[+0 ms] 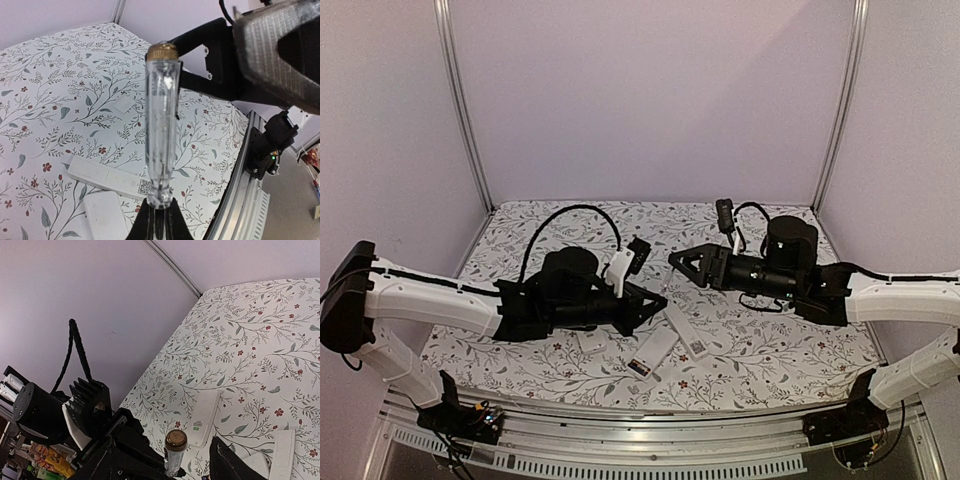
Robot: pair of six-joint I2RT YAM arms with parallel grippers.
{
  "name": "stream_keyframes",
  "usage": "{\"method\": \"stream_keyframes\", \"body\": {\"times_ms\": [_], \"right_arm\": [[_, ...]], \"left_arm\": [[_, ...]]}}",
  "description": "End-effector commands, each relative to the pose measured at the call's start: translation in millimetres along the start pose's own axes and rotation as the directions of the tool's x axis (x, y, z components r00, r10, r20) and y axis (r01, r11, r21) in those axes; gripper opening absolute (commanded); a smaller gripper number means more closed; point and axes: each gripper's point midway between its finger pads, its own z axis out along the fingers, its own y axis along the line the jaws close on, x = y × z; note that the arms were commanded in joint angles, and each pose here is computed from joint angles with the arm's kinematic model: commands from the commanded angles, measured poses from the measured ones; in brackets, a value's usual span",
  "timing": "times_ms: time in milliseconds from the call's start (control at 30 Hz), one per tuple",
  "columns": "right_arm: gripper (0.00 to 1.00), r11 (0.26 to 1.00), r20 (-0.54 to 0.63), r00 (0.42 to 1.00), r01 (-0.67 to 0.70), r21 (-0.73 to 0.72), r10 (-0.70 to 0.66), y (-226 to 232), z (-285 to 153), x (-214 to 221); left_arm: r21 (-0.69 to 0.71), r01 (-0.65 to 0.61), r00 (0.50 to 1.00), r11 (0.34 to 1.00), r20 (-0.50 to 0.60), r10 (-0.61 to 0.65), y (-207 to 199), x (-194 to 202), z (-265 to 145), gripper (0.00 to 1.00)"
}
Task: Unload the batteries from the remote control
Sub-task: Pass from the right arm to the left, then pass from the left arm to the right
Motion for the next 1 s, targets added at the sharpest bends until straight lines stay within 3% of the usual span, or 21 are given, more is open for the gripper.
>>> {"method": "stream_keyframes", "body": {"times_ms": [0, 533, 733, 800, 900, 967], "right_arm": [[0.57, 0.99, -0.011, 0.999, -0.044, 0.131, 0.046, -23, 11, 7], [0.36, 0.988, -0.052, 0.996, -0.061, 0.14, 0.069, -26, 30, 17], [0.14, 0.985, -0.057, 0.995, -0.078, 0.152, 0.087, -31, 34, 21], [0.05, 0.981, -0.047, 0.994, -0.087, 0.171, 0.097, -35, 33, 22], [0.0, 0.975, -0.029, 0.995, -0.09, 0.204, 0.098, -44, 28, 23], [0.0, 0.968, -0.006, 0.996, -0.086, 0.237, 0.09, -50, 22, 20]], "left_arm": [[-0.041, 0.005, 1.0, 0.999, -0.002, -0.005, 0, 2, 4, 0.0], [-0.053, -0.004, 0.999, 0.999, -0.033, 0.002, 1, 12, 7, 0.0], [-0.077, -0.013, 0.998, 0.997, -0.058, 0.009, 6, 20, 9, 0.0], [-0.101, -0.017, 0.997, 0.995, -0.074, 0.009, 11, 26, 8, 0.11], [-0.15, -0.023, 0.994, 0.988, -0.113, 0.006, 24, 42, 5, 0.47], [-0.182, -0.026, 0.989, 0.983, -0.145, -0.001, 33, 56, 1, 0.65]]}}
